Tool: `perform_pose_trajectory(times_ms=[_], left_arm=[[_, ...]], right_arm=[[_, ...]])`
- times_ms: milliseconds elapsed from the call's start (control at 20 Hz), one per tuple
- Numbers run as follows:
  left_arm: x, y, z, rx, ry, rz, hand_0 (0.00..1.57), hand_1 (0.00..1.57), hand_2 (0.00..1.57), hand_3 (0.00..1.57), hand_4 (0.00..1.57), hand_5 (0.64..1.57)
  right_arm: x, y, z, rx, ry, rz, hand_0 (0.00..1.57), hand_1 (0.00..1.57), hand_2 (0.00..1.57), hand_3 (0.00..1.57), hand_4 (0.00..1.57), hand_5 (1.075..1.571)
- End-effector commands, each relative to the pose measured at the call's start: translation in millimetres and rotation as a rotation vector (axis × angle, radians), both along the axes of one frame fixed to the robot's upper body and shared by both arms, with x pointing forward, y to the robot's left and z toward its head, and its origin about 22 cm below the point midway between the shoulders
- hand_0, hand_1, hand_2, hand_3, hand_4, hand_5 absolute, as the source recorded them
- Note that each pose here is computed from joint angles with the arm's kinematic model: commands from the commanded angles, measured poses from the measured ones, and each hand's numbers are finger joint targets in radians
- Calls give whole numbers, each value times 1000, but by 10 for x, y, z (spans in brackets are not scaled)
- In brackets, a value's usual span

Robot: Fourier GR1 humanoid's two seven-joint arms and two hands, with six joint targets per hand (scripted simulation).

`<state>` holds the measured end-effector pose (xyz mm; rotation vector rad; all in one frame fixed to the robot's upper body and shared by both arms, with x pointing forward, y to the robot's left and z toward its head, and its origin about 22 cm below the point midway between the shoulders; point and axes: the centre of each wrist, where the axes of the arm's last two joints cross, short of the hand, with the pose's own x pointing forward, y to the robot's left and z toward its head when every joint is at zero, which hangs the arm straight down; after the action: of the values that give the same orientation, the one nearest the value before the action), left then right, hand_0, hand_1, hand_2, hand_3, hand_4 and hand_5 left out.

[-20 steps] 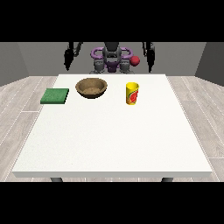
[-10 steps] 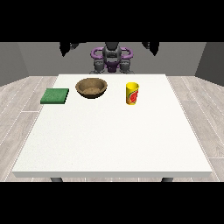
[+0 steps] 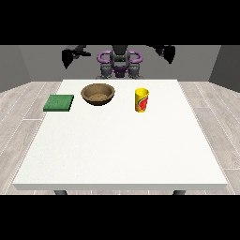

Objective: Pick the cup and pour the ball into the bowl, then pick the bowl and place it on the pad

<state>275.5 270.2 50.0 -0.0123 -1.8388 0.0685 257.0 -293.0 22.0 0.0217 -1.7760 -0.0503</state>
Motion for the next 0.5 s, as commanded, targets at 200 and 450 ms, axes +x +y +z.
perform_pose_trajectory(times_ms=[200, 450], left_arm=[[416, -173, 34, 14, -103, 19, 0, 0, 0, 0, 0, 1398], [456, 17, -410, -2, -113, 67, 0, 0, 0, 0, 0, 1381]], right_arm=[[350, 28, 21, -13, -101, 45, 0, 0, 0, 0, 0, 1568], [410, 194, 71, 2, -141, 64, 0, 0, 0, 0, 0, 1569]])
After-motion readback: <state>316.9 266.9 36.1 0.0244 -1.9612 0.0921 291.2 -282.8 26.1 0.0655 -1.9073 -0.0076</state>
